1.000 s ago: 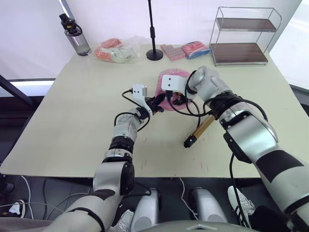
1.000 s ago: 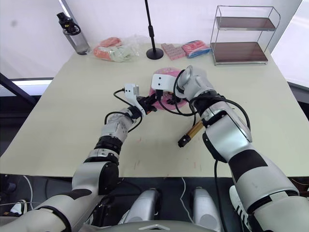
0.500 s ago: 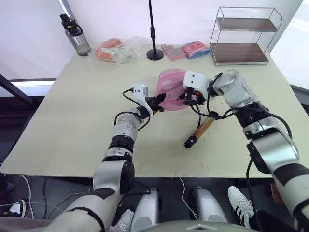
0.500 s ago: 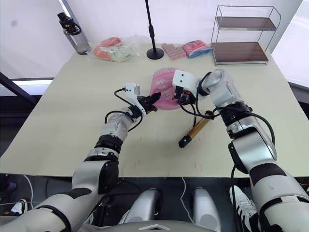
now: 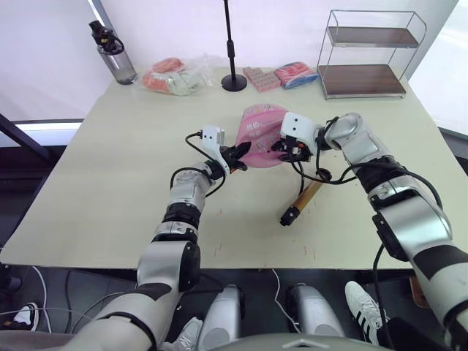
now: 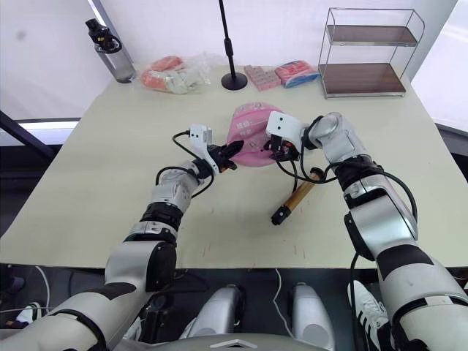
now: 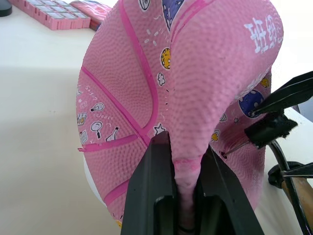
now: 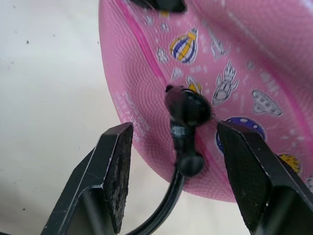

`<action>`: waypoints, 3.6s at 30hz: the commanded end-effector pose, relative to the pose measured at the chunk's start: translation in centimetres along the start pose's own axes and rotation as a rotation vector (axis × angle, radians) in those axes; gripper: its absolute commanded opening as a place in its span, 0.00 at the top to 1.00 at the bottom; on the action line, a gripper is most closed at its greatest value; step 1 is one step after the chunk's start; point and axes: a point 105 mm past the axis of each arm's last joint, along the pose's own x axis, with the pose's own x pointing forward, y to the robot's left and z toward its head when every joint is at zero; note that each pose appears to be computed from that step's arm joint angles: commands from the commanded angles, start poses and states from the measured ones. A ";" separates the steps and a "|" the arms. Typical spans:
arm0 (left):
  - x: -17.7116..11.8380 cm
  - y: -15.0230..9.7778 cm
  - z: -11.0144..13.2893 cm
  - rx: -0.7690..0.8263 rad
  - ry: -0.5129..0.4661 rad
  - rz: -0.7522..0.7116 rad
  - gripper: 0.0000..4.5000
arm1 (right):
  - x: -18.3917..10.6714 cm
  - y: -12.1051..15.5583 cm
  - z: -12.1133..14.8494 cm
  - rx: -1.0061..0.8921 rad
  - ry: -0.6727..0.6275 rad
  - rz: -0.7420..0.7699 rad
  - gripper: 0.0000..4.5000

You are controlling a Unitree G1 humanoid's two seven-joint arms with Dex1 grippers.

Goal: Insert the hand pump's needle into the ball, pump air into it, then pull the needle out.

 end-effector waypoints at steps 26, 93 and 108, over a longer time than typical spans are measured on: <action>-0.2 -0.6 -4.1 -0.004 0.157 -0.034 1.00 | 0.0 0.0 2.9 0.038 -0.082 0.070 0.38; -0.1 -0.6 -4.4 -0.023 0.157 -0.019 1.00 | 0.0 -0.5 -1.2 -0.049 0.171 0.020 0.91; 0.7 -1.4 -4.1 -0.027 0.161 -0.037 1.00 | 1.5 -0.4 1.3 -0.316 0.362 0.055 0.91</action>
